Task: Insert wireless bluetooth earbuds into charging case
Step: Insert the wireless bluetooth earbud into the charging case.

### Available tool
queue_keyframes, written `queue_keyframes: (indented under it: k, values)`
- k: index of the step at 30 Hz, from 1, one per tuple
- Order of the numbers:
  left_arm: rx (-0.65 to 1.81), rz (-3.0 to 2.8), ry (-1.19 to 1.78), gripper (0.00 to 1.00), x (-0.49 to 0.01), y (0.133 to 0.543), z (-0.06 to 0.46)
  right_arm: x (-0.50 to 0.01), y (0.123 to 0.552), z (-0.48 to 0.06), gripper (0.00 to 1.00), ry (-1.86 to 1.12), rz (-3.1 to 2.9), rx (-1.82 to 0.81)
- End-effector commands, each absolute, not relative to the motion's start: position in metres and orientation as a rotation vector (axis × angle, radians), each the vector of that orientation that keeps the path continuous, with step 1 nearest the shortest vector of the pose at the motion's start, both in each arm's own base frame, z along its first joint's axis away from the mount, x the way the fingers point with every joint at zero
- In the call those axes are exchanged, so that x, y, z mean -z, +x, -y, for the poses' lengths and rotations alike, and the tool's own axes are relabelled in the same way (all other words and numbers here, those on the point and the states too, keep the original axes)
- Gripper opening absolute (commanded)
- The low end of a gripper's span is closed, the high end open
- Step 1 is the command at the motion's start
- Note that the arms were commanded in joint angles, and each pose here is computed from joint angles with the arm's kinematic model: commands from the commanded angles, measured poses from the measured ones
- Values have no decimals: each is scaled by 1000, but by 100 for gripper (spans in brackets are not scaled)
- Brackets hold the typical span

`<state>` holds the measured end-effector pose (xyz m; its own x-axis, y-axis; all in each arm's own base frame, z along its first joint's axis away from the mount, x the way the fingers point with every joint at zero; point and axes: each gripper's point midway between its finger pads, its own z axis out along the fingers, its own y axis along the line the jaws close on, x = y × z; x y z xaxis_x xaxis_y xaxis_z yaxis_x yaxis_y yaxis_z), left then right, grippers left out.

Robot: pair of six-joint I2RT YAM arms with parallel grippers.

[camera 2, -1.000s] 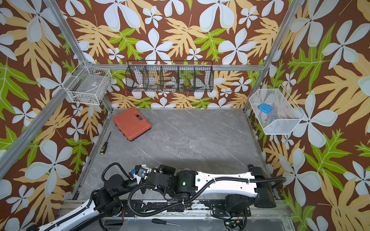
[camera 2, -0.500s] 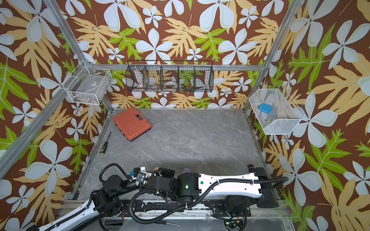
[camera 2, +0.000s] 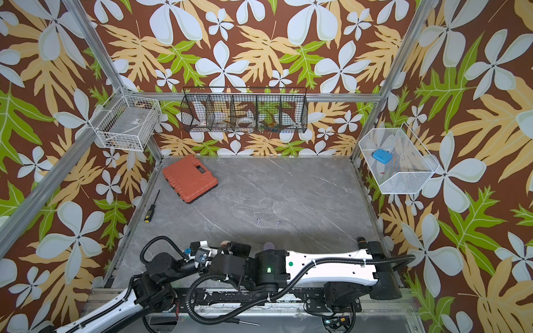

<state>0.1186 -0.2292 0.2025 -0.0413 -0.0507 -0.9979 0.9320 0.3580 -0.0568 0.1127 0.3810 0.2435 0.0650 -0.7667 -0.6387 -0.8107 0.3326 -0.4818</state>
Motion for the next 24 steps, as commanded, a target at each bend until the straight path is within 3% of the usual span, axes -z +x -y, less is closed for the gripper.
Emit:
queue_keyframes:
  k: [1, 16, 19, 24]
  values:
    - [999, -1323, 888, 0, -210, 116, 230, -252, 117, -381, 19, -1372, -1692, -67]
    - [997, -1323, 884, 0, -211, 116, 229, -275, 111, -376, 33, -1314, -1691, -187]
    - [997, -1316, 882, 0, -212, 116, 229, -294, 110, -372, 43, -1266, -1695, -319]
    - [1009, -1288, 878, 0, -218, 113, 228, -318, 115, -355, 71, -1156, -1715, -574]
